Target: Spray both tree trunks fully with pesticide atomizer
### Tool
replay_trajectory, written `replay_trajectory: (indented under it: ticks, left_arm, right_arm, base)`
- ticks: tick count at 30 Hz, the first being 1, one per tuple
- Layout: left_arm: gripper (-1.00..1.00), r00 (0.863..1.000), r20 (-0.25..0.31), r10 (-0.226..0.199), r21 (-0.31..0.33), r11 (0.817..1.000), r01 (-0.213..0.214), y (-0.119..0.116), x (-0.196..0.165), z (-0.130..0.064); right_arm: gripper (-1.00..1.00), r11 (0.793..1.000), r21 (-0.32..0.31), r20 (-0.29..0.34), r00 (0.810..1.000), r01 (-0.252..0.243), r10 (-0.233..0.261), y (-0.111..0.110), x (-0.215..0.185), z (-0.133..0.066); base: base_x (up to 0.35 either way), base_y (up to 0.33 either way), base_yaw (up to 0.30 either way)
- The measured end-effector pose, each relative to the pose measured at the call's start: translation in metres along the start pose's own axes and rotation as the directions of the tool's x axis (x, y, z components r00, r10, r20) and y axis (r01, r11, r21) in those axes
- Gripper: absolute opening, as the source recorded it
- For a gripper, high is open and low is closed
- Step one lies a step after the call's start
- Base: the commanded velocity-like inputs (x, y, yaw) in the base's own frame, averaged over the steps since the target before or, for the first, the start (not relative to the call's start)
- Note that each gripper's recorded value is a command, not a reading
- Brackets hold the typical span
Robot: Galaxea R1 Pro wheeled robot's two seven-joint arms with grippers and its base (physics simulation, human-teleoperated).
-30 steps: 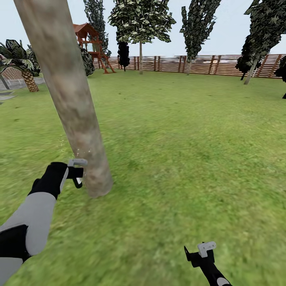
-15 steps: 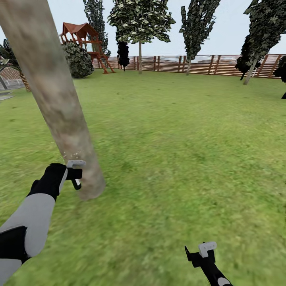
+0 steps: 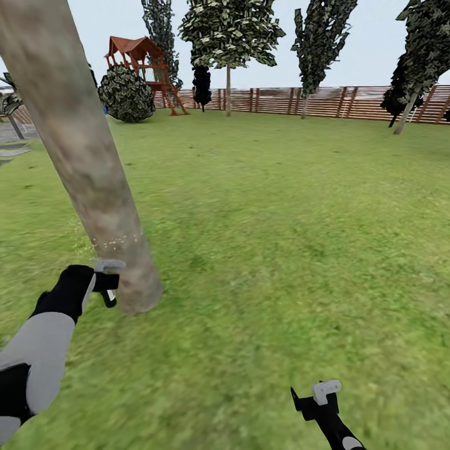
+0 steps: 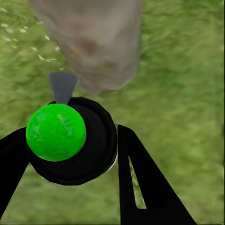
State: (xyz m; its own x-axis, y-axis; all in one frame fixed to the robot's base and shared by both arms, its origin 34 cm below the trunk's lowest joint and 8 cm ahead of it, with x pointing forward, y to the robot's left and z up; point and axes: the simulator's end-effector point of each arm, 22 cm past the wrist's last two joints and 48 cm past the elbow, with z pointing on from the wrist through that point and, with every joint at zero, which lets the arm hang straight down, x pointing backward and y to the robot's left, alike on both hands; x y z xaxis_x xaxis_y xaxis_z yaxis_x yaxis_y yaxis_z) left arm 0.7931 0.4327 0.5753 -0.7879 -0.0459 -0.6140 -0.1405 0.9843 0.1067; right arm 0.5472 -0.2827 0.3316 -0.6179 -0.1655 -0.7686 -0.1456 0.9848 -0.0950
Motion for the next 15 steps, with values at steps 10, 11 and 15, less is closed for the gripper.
replay_trajectory:
  ticks: [10, 11, 15]
  left_arm:
    - [-1.0, 0.999, -0.051, -0.019, -0.044, 0.999, 0.016, 0.031, 0.043, 0.008]
    - [-1.0, 0.999, -0.051, -0.02, -0.039, 0.999, 0.018, 0.029, 0.043, 0.009]
    - [-1.0, 0.998, -0.056, -0.02, 0.024, 0.999, 0.022, -0.015, 0.046, 0.013]
  right_arm:
    - [1.0, 1.0, -0.001, 0.001, 1.0, 0.001, -0.001, 0.0, 0.0, 0.0]
    - [1.0, 1.0, -0.001, 0.001, 1.0, 0.001, -0.001, 0.0, 0.0, 0.0]
    - [1.0, 1.0, 0.0, 0.001, 1.0, 0.0, 0.0, 0.0, 0.0, 0.0]
  base:
    - [0.0, 0.0, 0.0]
    - [0.0, 0.0, 0.0]
    - [0.0, 0.0, 0.0]
